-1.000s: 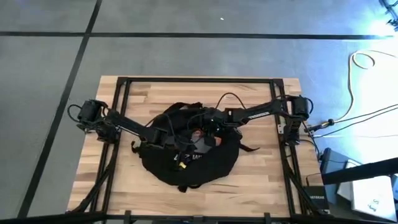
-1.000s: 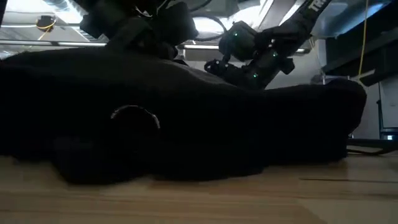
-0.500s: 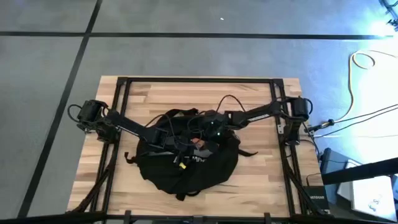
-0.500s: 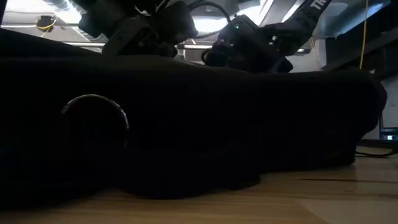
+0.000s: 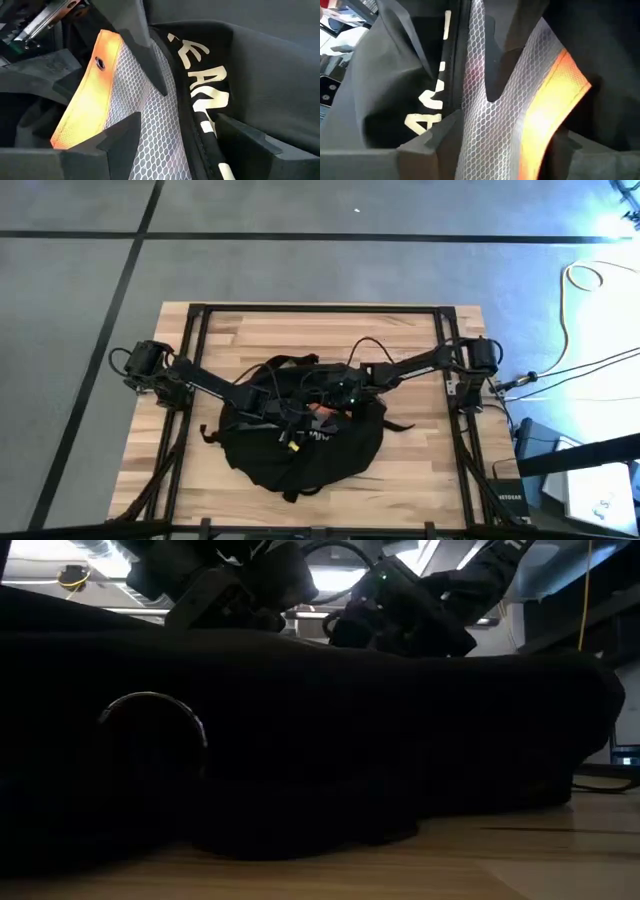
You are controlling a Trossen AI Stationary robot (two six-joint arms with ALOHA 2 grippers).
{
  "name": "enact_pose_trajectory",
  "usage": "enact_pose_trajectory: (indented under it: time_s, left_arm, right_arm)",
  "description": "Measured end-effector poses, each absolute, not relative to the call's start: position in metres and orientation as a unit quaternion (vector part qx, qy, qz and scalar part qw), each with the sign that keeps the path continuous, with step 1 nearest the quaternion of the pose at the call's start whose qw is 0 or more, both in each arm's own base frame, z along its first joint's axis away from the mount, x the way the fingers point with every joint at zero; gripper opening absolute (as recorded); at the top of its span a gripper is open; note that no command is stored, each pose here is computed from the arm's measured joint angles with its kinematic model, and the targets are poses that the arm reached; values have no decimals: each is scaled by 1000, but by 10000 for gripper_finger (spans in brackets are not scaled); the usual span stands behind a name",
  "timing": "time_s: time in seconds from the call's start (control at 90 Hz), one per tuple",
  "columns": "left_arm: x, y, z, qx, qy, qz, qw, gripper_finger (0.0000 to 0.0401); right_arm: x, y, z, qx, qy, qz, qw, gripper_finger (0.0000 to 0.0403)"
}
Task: Unpack backpack
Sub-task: Remove the transparent white zip bag from the black backpack
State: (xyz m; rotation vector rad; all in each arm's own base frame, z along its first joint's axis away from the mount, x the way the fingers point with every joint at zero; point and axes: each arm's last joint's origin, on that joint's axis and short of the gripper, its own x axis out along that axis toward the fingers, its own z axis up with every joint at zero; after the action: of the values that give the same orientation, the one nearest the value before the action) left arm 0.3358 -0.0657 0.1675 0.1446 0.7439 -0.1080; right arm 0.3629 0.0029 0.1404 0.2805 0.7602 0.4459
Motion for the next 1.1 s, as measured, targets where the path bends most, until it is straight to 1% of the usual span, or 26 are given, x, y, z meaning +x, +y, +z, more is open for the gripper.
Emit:
enact_pose_trajectory:
  time_s: [0.122, 0.267, 0.311, 0.489, 0.578, 0.644, 0.722, 0.944, 1.1]
  left_arm:
    - [336, -66, 168, 71, 363, -53, 928, 239]
    - [336, -66, 167, 71, 363, -53, 928, 239]
    - [336, -66, 167, 71, 363, -53, 928, 239]
    - [336, -66, 168, 68, 363, -54, 928, 239]
    - [336, -67, 169, 55, 361, -79, 927, 239]
    - [334, -69, 173, 49, 358, -99, 927, 239]
    - [330, -71, 180, 50, 354, -104, 928, 239]
    - [321, -71, 196, 59, 349, -88, 931, 239]
    - [312, -74, 208, 63, 348, -93, 931, 239]
  right_arm:
    - [363, 3, 141, 115, 362, 221, 898, 114]
    - [363, 3, 141, 101, 356, 227, 901, 24]
    - [363, 3, 142, 98, 353, 229, 902, 10]
    - [362, 4, 147, 62, 339, 256, 903, 2]
    - [358, 4, 153, 32, 333, 282, 899, 1]
    - [354, 5, 160, -3, 324, 299, 897, 1]
    - [349, 10, 167, -51, 309, 330, 890, 1]
    - [345, 37, 173, -216, 235, 410, 854, 0]
    - [350, 47, 180, -255, 183, 412, 855, 0]
